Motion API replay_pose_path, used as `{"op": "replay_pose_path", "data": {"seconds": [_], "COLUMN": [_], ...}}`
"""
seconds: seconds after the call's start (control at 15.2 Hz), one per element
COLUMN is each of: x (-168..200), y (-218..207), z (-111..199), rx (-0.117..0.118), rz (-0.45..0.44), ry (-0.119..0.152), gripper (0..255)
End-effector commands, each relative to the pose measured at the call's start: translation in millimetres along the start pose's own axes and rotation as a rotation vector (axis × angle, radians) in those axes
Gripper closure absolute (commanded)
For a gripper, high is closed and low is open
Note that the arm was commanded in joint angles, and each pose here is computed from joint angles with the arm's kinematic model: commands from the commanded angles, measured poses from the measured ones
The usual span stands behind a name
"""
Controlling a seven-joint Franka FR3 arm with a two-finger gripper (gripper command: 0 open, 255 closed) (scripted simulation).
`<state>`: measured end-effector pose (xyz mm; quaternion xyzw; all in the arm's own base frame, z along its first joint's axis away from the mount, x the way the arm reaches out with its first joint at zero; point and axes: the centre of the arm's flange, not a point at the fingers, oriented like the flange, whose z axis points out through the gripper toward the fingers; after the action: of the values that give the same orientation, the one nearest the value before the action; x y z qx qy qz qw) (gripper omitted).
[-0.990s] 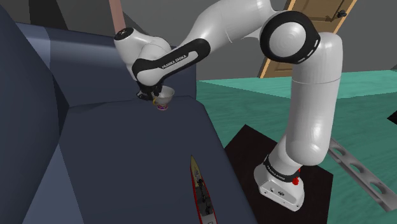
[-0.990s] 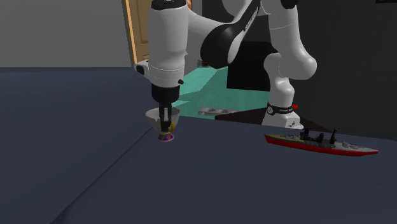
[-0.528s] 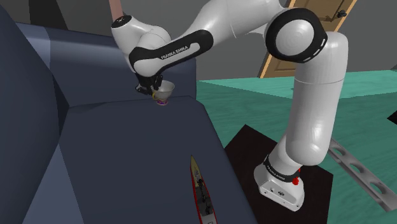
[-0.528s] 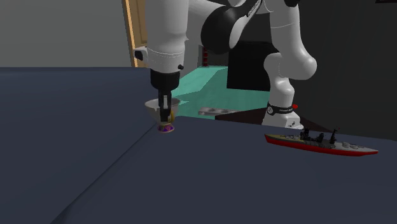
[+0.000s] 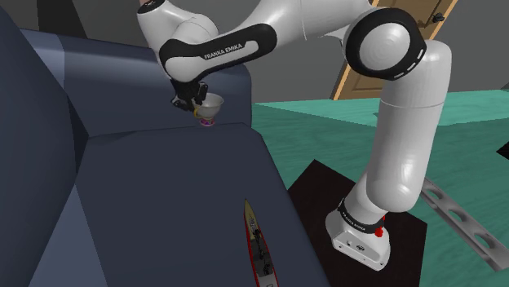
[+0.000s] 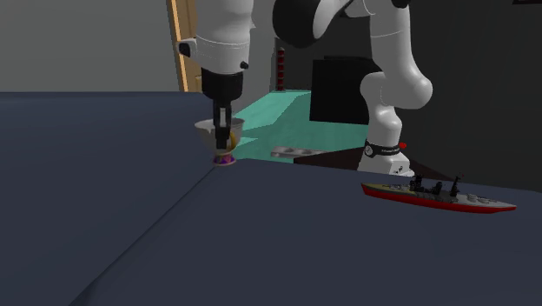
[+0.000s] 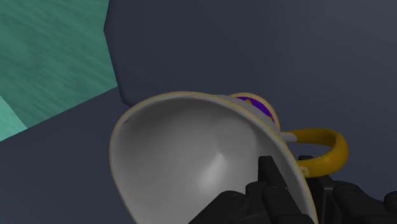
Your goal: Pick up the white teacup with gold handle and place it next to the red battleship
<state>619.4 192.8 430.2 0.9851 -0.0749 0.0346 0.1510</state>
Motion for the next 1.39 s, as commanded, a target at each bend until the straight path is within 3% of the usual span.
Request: {"op": "replay_pose_path", "data": {"seconds": [0.0,0.92,1.32], "x": [0.1,6.4,-64.8], "y": [2.8,23.2,-7.2], "z": [-10.7,-77.0,-93.6], "rx": [0.000,0.000,0.000], "rz": [0.000,0.000,0.000], "ry": [0.000,0.000,0.000], "gripper": [255,255,255]}}
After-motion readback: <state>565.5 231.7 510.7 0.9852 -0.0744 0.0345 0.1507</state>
